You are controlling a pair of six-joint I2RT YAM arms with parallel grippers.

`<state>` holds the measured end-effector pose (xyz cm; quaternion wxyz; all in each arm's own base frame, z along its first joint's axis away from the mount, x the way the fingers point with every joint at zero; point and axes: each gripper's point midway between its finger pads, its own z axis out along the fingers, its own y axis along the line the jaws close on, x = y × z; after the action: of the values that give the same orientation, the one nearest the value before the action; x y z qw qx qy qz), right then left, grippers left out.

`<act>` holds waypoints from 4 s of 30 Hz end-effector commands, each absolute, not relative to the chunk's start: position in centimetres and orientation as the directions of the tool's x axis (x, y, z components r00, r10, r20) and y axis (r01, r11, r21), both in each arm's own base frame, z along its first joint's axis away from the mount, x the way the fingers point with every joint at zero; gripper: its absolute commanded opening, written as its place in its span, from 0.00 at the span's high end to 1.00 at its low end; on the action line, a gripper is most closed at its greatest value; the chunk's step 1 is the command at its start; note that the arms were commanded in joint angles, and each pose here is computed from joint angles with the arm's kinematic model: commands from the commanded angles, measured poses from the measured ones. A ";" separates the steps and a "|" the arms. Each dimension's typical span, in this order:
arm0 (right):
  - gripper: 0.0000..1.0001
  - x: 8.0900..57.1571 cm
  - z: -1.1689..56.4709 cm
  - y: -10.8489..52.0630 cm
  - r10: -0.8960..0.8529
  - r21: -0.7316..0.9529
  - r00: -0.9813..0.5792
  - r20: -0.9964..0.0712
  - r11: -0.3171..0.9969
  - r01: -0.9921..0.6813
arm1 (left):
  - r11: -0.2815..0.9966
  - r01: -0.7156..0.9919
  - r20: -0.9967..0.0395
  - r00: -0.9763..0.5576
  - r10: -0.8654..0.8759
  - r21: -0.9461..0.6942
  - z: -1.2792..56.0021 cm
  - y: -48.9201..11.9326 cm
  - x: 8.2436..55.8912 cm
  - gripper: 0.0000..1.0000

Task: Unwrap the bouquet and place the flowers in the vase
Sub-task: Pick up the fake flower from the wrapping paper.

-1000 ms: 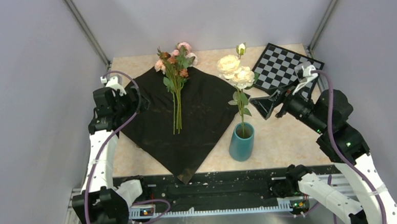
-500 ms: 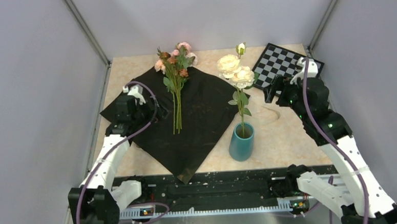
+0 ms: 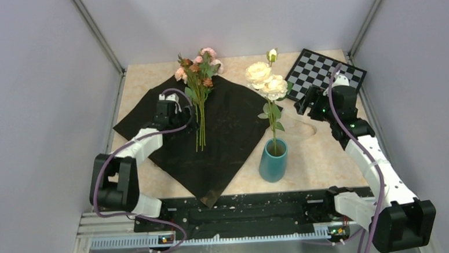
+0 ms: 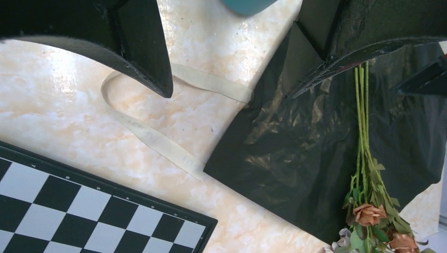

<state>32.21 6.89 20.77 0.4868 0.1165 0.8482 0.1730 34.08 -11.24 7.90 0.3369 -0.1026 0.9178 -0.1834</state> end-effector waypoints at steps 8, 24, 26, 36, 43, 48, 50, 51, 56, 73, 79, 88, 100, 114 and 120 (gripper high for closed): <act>0.24 34.6 22.1 7.3 0.381 0.435 -0.442 -0.812 0.900 -0.022 | 0.939 -0.057 -0.661 -0.696 -0.282 -0.340 8.2 -11.4 42.6 0.42; 0.24 35.8 21.3 7.5 0.379 0.445 -0.463 -0.801 0.895 -0.039 | 0.951 -0.074 -0.648 -0.715 -0.260 -0.301 5.9 -11.5 45.8 0.56; 0.24 35.8 21.1 7.5 0.379 0.446 -0.468 -0.798 0.895 -0.036 | 0.943 -0.068 -0.662 -0.696 -0.279 -0.326 6.6 -11.8 45.8 0.58; 0.25 35.7 20.5 7.6 0.383 0.454 -0.482 -0.789 0.890 -0.036 | 0.881 -0.011 -0.646 -0.675 -0.356 -0.474 8.2 -14.6 46.9 0.62; 0.25 35.7 20.1 7.4 0.381 0.451 -0.487 -0.786 0.892 -0.028 | 0.875 -0.001 -0.624 -0.701 -0.345 -0.483 6.9 -15.2 47.3 0.68; 0.25 35.6 19.9 7.3 0.381 0.451 -0.491 -0.783 0.892 -0.027 | 0.879 -0.002 -0.620 -0.707 -0.339 -0.478 6.4 -15.2 47.4 0.72; 0.25 35.6 19.9 7.3 0.383 0.452 -0.491 -0.782 0.892 -0.025 | 0.883 -0.003 -0.621 -0.710 -0.332 -0.468 6.2 -15.2 47.4 0.73; 0.25 35.6 19.9 7.3 0.383 0.452 -0.491 -0.783 0.892 -0.026 | 0.887 -0.009 -0.619 -0.713 -0.329 -0.461 6.0 -15.1 47.5 0.73; 0.25 35.6 19.9 7.4 0.382 0.453 -0.491 -0.783 0.891 -0.028 | 0.897 -0.008 -0.610 -0.731 -0.306 -0.441 5.2 -15.2 47.5 0.73; 0.25 35.5 19.9 7.1 0.388 0.454 -0.488 -0.782 0.891 -0.018 | 0.883 -0.003 -0.612 -0.720 -0.327 -0.469 7.2 -15.8 47.4 0.99; 0.25 35.5 20.1 7.0 0.392 0.456 -0.482 -0.784 0.890 -0.019 | 0.857 0.029 -0.663 -0.647 -0.376 -0.514 11.6 -15.9 47.2 1.00; 0.25 35.3 20.3 6.9 0.392 0.454 -0.478 -0.786 0.891 -0.016 | 0.821 0.073 -0.700 -0.569 -0.432 -0.566 16.2 -15.9 45.8 1.00; 0.25 34.8 23.5 7.0 0.396 0.460 -0.430 -0.811 0.887 -0.052 | 0.773 0.230 -0.763 -0.469 -0.444 -0.591 23.0 -16.4 42.7 1.00; 0.16 31.3 38.3 8.9 0.391 0.436 -0.199 -0.898 0.846 -0.307 | 0.680 0.534 -0.865 -0.320 -0.388 -0.502 32.1 -17.7 35.3 1.00; 0.13 26.5 46.4 11.3 0.403 0.362 -0.047 -0.914 0.758 -0.543 | 0.616 0.642 -0.886 -0.260 -0.385 -0.456 35.0 -18.2 31.1 1.00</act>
<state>30.55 9.61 39.30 0.6360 0.0157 0.7145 0.2913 34.02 -17.32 32.19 0.5726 0.0402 0.7140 -0.4008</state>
